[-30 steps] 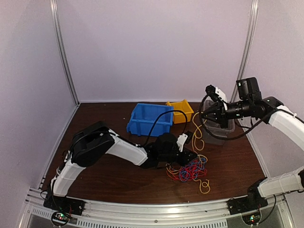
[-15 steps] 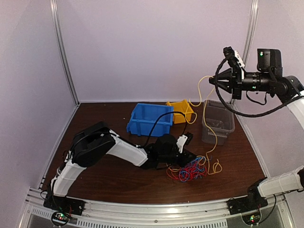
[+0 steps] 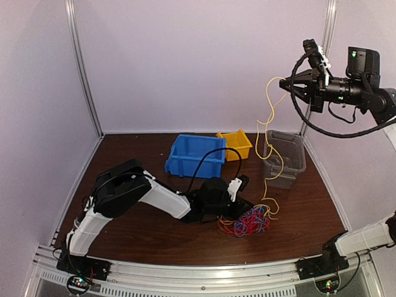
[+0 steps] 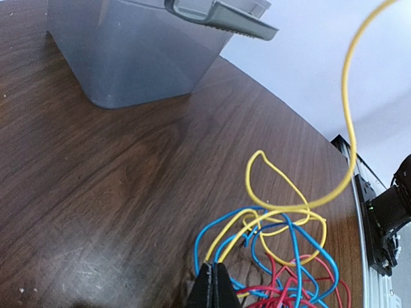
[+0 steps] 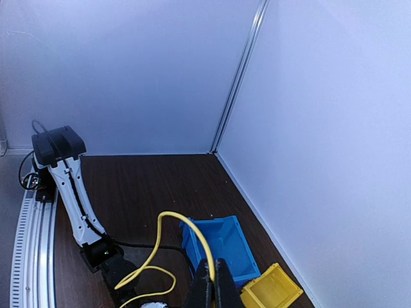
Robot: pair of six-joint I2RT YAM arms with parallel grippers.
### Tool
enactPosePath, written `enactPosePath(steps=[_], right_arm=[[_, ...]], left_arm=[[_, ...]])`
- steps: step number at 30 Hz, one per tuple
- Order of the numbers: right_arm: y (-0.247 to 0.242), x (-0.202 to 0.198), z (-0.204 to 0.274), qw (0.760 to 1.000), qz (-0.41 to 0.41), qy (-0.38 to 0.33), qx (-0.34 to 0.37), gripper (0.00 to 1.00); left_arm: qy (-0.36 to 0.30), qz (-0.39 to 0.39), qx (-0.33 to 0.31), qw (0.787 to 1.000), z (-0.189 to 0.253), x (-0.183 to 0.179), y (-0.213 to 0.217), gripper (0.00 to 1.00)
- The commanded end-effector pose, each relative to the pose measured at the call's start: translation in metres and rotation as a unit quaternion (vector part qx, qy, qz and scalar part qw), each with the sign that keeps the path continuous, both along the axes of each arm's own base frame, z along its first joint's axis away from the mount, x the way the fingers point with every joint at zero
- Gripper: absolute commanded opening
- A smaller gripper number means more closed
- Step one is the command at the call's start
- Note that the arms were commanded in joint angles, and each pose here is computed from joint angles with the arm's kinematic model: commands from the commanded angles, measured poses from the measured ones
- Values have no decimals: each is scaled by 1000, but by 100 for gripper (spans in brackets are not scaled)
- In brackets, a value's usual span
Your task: Untangle the cables
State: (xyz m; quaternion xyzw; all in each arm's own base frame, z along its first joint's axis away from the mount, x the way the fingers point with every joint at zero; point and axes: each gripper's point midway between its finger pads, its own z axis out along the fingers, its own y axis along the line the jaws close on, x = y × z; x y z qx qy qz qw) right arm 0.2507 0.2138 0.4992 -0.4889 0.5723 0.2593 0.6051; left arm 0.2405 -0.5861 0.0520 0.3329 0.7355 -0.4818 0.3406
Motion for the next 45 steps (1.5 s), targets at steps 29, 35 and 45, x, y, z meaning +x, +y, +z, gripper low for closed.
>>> enactPosePath(steps=[29, 35, 45], right_arm=[[-6, -2, 51, 999, -12, -35, 25, 0], [-6, -7, 52, 999, -7, -35, 27, 0], [-5, -9, 40, 1000, 2, -21, 23, 0]], left_arm=[[-215, -6, -123, 969, 153, -4, 11, 57], [-190, -22, -113, 975, 131, 4, -17, 58], [-210, 7, -130, 969, 139, 22, -34, 58]])
